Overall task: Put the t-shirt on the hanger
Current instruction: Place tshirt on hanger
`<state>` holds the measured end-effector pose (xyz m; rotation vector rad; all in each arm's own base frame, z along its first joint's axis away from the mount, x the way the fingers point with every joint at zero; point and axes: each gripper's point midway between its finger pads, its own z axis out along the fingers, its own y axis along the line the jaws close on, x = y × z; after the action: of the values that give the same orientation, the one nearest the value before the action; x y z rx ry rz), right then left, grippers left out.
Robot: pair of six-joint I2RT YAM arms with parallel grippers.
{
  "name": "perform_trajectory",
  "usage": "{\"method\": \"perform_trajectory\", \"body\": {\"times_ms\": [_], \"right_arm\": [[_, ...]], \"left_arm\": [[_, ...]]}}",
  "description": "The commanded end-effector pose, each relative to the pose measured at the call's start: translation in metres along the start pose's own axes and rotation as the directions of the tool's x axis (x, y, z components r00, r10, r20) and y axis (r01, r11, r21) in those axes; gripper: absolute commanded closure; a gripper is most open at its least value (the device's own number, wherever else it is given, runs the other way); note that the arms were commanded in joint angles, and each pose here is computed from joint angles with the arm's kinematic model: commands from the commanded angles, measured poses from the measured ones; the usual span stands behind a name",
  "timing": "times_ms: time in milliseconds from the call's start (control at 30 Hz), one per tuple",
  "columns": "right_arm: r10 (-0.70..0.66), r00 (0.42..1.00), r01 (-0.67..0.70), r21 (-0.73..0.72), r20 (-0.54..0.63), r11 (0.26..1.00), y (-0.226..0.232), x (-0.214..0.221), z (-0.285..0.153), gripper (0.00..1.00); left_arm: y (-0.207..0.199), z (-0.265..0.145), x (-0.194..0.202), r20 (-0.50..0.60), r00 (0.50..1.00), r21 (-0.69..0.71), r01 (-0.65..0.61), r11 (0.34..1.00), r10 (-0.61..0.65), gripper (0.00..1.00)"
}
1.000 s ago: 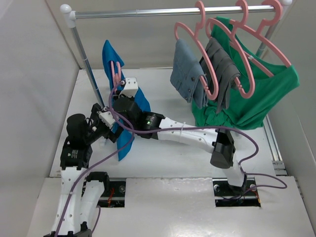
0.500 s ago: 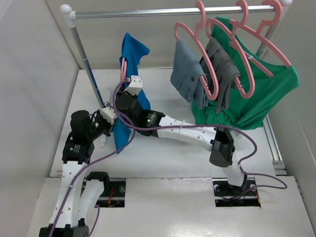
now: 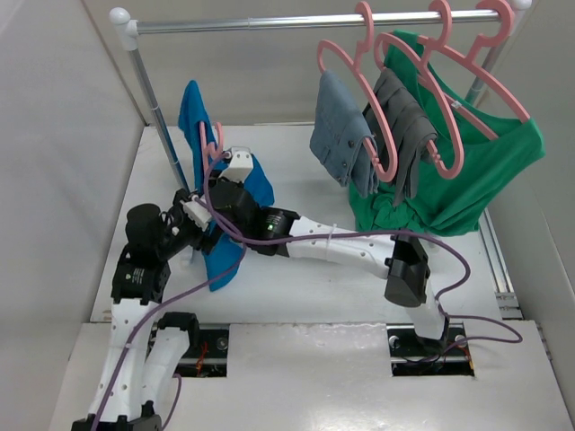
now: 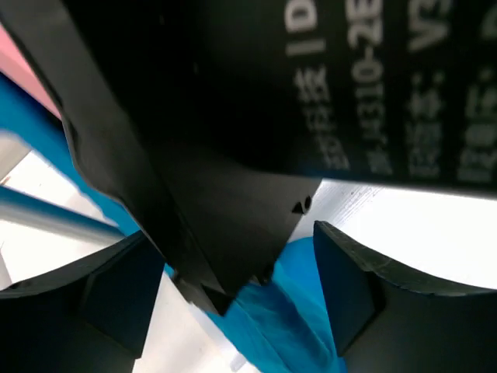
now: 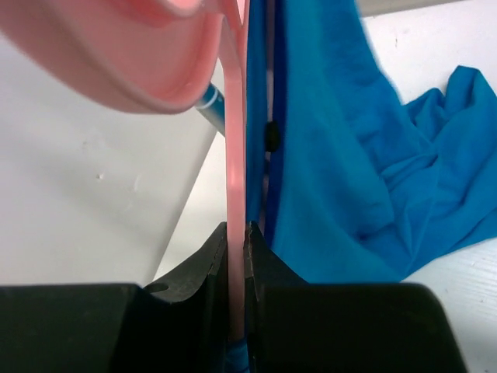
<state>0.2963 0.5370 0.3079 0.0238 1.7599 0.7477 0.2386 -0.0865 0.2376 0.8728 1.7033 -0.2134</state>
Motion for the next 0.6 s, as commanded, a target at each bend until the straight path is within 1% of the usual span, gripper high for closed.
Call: {"method": "perform_trajectory", "body": {"times_ms": [0, 100, 133, 167, 200, 233, 267, 300, 333, 367, 467, 567], "right_arm": [[0.093, 0.996, -0.09, -0.103, 0.019, 0.991, 0.032, -0.03, -0.018, 1.0], [0.093, 0.996, -0.09, -0.103, 0.019, 0.991, 0.032, -0.03, -0.018, 1.0], [0.085, 0.996, -0.084, -0.098, 0.013, 0.992, 0.03, -0.026, -0.017, 1.0], [0.086, 0.996, -0.084, -0.09, 0.019, 0.992, 0.028, -0.027, -0.017, 1.0], [0.087, 0.996, -0.085, -0.09, 0.02, 0.992, 0.028, -0.029, -0.019, 1.0], [0.088, 0.996, -0.085, -0.081, 0.028, 0.993, 0.026, -0.031, -0.018, 1.0], [0.081, 0.996, -0.079, -0.076, 0.023, 0.994, 0.024, -0.027, -0.018, 1.0], [0.088, 0.996, -0.085, -0.081, 0.028, 0.993, 0.025, -0.032, -0.02, 1.0], [0.088, 0.996, -0.085, -0.081, 0.028, 0.993, 0.025, -0.032, -0.02, 1.0], [0.088, 0.996, -0.085, -0.081, 0.028, 0.993, 0.025, -0.032, -0.02, 1.0], [0.057, 0.998, -0.056, -0.098, 0.017, 0.994, 0.027, -0.03, -0.021, 1.0], [0.001, 1.0, 0.002, -0.088, 0.027, 0.996, 0.02, -0.033, -0.017, 1.0]], "left_arm": [[-0.005, 0.01, 0.0, 0.014, 0.998, 0.067, -0.065, 0.996, 0.064, 0.27], [0.0, 0.012, 0.004, -0.006, 0.997, 0.055, -0.083, 0.995, 0.083, 0.27], [0.001, 0.014, 0.012, -0.031, 0.997, 0.05, -0.072, 0.996, 0.074, 0.33], [0.003, 0.014, 0.014, -0.039, 0.996, 0.038, -0.082, 0.996, 0.083, 0.4], [0.007, 0.013, 0.021, -0.069, 0.995, 0.01, -0.068, 0.998, 0.069, 0.49], [0.012, 0.013, 0.021, -0.075, 0.995, -0.011, -0.074, 0.997, 0.073, 0.58], [0.014, 0.011, 0.021, -0.078, 0.995, -0.03, -0.066, 0.997, 0.063, 0.78], [0.016, 0.01, 0.023, -0.089, 0.995, -0.048, -0.055, 0.997, 0.051, 0.88], [0.019, 0.008, 0.019, -0.077, 0.996, -0.07, -0.053, 0.996, 0.048, 1.0], [0.021, 0.006, 0.012, -0.051, 0.998, -0.087, -0.051, 0.995, 0.047, 1.0], [0.022, 0.001, 0.005, -0.024, 1.0, -0.12, -0.012, 0.993, 0.009, 1.0], [0.021, -0.009, -0.013, 0.037, 0.999, -0.138, 0.03, 0.99, -0.025, 1.0]]}}
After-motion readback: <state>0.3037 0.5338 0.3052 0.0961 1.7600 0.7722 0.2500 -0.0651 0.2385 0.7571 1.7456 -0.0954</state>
